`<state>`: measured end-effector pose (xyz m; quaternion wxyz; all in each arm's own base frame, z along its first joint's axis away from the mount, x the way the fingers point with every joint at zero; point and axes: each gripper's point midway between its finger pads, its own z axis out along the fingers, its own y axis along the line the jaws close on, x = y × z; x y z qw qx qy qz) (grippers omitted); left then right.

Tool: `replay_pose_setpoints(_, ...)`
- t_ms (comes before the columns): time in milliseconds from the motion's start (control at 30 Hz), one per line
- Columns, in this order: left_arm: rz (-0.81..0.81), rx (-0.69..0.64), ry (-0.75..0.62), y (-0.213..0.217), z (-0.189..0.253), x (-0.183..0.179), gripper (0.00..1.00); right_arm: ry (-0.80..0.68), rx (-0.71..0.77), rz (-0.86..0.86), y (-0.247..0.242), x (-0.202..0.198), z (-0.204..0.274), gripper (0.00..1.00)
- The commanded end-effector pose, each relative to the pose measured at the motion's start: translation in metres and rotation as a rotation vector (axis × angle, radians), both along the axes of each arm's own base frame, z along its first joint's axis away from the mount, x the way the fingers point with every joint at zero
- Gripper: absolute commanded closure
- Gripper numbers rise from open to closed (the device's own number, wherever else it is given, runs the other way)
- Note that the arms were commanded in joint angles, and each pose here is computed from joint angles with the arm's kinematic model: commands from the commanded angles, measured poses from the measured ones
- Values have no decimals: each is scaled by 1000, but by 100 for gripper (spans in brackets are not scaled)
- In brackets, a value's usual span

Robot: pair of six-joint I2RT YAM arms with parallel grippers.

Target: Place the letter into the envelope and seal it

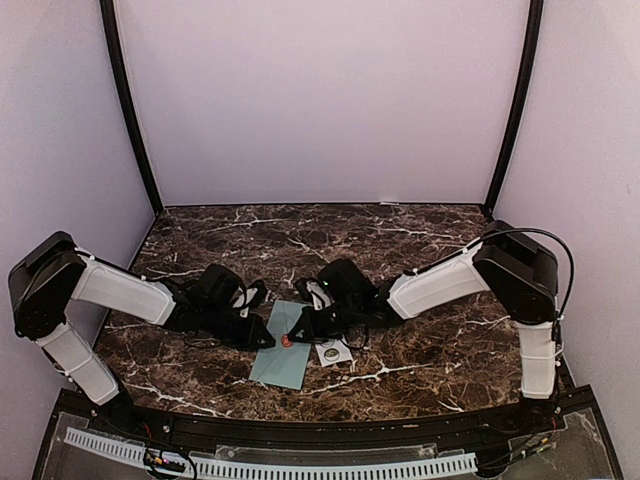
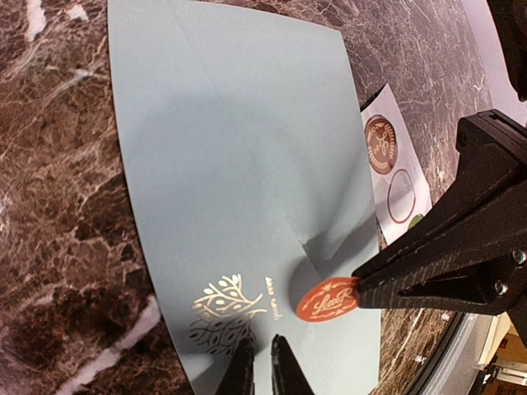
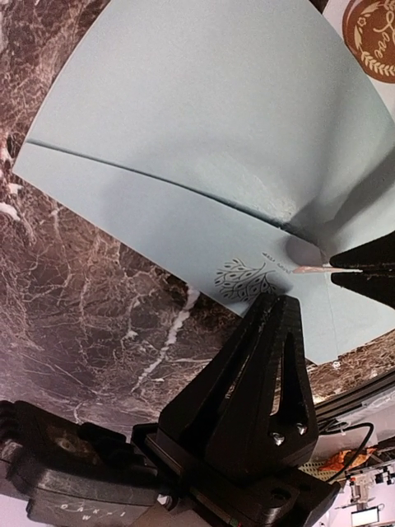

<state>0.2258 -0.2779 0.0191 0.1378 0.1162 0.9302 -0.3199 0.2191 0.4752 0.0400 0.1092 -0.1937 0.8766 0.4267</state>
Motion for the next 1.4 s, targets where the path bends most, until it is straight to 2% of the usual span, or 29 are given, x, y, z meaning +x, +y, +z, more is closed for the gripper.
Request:
replay_pose_setpoints(0, 1, 77, 63, 12, -21, -13, 91, -17, 23, -28, 5, 13, 1, 100)
replay_pose_setpoints(433, -2, 73, 61, 11, -20, -13, 91, -12, -18, -45, 3, 18, -14, 100)
replay_pose_setpoints(767, -20, 53, 19, 0, -6, -3, 78, -11, -26, -49, 3, 20, -16, 100)
replay_pose_setpoints(1167, -3, 22, -17, -8, 1, 8, 78, -10, -35, -56, 2, 20, -18, 100)
replay_pose_setpoints(1367, -6, 8, -15, -12, -4, 9, 87, -16, -24, -60, 2, 21, -12, 100)
